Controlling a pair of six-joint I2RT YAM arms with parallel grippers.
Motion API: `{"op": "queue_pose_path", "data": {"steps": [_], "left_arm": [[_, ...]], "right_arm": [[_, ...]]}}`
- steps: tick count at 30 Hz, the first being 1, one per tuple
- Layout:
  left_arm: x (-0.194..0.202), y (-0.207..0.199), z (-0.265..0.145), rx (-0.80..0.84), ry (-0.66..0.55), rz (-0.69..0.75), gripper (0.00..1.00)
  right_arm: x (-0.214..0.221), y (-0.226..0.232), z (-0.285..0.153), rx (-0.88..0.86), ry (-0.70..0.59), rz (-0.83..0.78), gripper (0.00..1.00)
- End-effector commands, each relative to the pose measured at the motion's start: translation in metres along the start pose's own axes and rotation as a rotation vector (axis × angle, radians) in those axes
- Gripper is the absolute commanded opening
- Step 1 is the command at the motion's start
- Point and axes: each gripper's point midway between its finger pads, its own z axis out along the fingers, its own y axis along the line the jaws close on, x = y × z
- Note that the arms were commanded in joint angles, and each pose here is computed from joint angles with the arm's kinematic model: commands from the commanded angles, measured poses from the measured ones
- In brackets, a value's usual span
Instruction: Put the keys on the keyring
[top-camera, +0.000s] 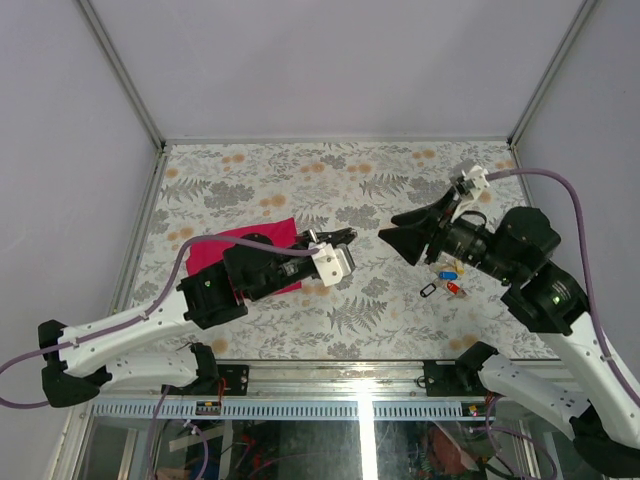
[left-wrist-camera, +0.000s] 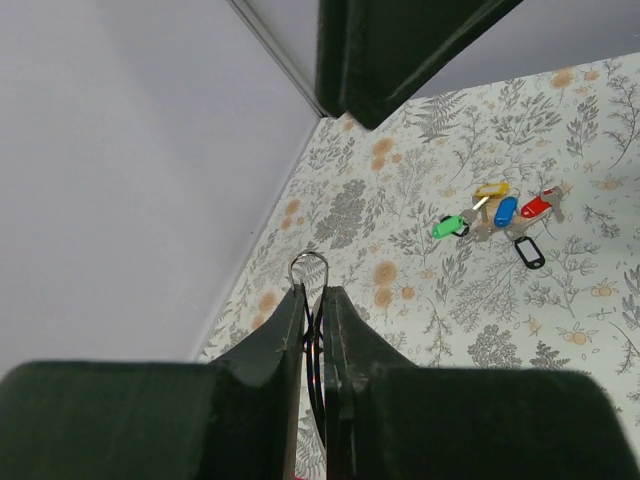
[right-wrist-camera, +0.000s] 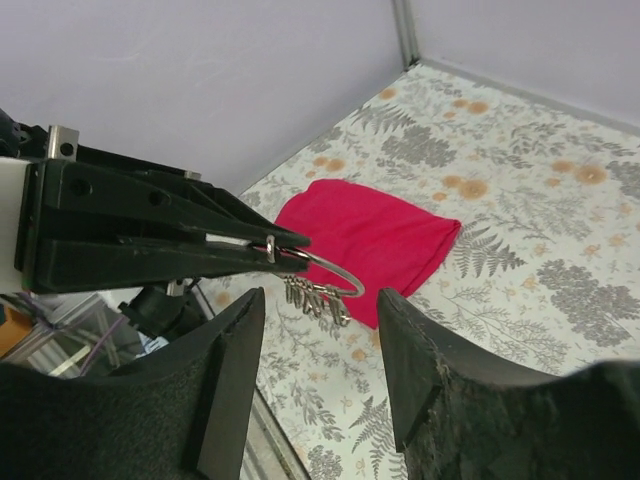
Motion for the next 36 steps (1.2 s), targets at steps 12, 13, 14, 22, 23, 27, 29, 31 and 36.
{"op": "queue_pose_path", "data": {"steps": [12,13,14,22,23,27,29,31,36], "left_arm": [[-0.015,0.004,0.007,0.014,-0.014,-0.035,0.00],[-0.015,0.003,0.008,0.017,-0.014,-0.036,0.00],[-0.014,0.002,0.008,0.021,-0.012,-0.038,0.00],[-0.014,0.000,0.009,0.027,-0.013,-0.046,0.00],[-0.014,0.000,0.009,0.027,-0.014,-0.047,0.00],[-0.013,0.001,0.008,0.024,-0.010,-0.046,0.00],[-0.013,0.001,0.008,0.024,-0.009,-0.045,0.00],[-0.011,0.000,0.008,0.023,-0.004,-0.045,0.00],[-0.011,0.002,0.008,0.013,-0.004,-0.049,0.00]], "right_arm": [[0.002,0.023,0.028,-0.138,0.141,0.107,0.52],[0.004,0.023,0.029,-0.141,0.144,0.113,0.52],[0.005,0.024,0.031,-0.146,0.143,0.118,0.51],[0.006,0.022,0.042,-0.156,0.150,0.133,0.38],[0.007,0.022,0.043,-0.158,0.154,0.136,0.38],[0.010,0.023,0.046,-0.172,0.158,0.148,0.37],[0.012,0.023,0.047,-0.178,0.163,0.155,0.33],[0.012,0.024,0.048,-0.183,0.164,0.159,0.24],[0.014,0.026,0.048,-0.197,0.173,0.161,0.00]]}}
